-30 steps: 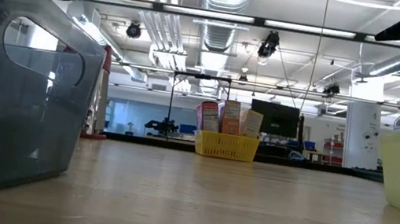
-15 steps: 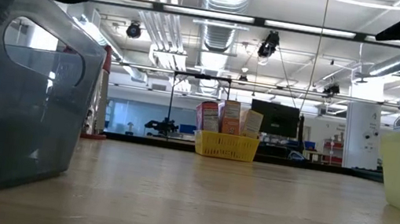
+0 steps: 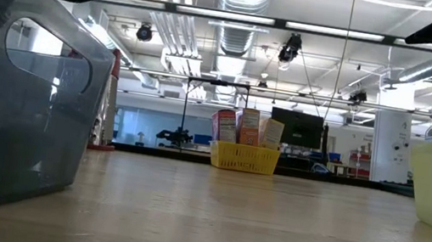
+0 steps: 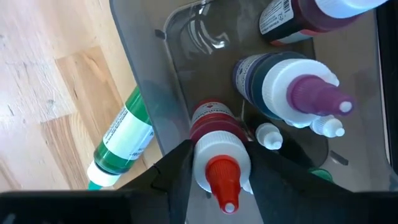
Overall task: Pick & Place Kitchen Items
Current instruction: Put the red food coloring bottle into the black bin, then put the large green food coloring bottle into the black bin
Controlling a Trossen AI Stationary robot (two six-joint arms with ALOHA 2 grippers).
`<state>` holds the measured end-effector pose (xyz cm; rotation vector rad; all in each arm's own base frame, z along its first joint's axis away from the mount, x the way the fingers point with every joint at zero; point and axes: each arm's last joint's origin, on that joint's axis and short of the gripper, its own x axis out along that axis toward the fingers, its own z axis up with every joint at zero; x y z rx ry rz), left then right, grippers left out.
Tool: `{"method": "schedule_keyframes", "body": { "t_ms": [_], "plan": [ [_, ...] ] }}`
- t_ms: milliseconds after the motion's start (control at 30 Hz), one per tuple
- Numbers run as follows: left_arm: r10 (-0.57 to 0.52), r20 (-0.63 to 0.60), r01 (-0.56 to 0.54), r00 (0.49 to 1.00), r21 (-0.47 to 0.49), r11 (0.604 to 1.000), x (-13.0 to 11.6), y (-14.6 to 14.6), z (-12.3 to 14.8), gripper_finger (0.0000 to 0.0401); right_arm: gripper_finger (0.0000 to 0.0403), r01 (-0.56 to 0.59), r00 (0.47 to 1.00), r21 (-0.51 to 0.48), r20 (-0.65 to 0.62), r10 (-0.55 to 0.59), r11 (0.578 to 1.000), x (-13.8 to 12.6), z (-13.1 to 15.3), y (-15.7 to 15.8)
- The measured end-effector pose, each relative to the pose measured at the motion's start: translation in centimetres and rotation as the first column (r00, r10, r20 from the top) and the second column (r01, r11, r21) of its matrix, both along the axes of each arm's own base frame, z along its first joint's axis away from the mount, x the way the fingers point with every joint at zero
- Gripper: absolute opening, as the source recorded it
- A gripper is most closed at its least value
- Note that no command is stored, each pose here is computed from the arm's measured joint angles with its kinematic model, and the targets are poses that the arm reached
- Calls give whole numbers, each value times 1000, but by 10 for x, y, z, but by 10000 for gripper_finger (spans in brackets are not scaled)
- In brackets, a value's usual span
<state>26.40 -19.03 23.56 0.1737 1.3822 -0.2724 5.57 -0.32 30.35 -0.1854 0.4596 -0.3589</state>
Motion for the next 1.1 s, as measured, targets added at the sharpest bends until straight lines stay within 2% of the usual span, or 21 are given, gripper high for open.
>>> {"method": "schedule_keyframes", "body": {
  "t_ms": [467, 700, 933, 1100],
  "plan": [
    [-11, 10, 11, 1000, -1, 1000, 1, -1, 0, 159, 290, 1, 1000, 1, 0, -1, 1000, 0, 0, 0],
    [-16, 20, 15, 1000, 13, 1000, 1, -1, -1, 201, 316, 0, 1000, -1, 0, 0, 1000, 0, 0, 0],
    [10, 108, -24, 994, 129, 991, 4, 3, 0, 235, 342, 1, 1000, 1, 0, -1, 1000, 0, 0, 0],
    [63, 113, -72, 992, 80, 994, 7, 0, 15, 234, 359, 0, 1000, 0, 0, 0, 1000, 0, 0, 0]
  ]
}}
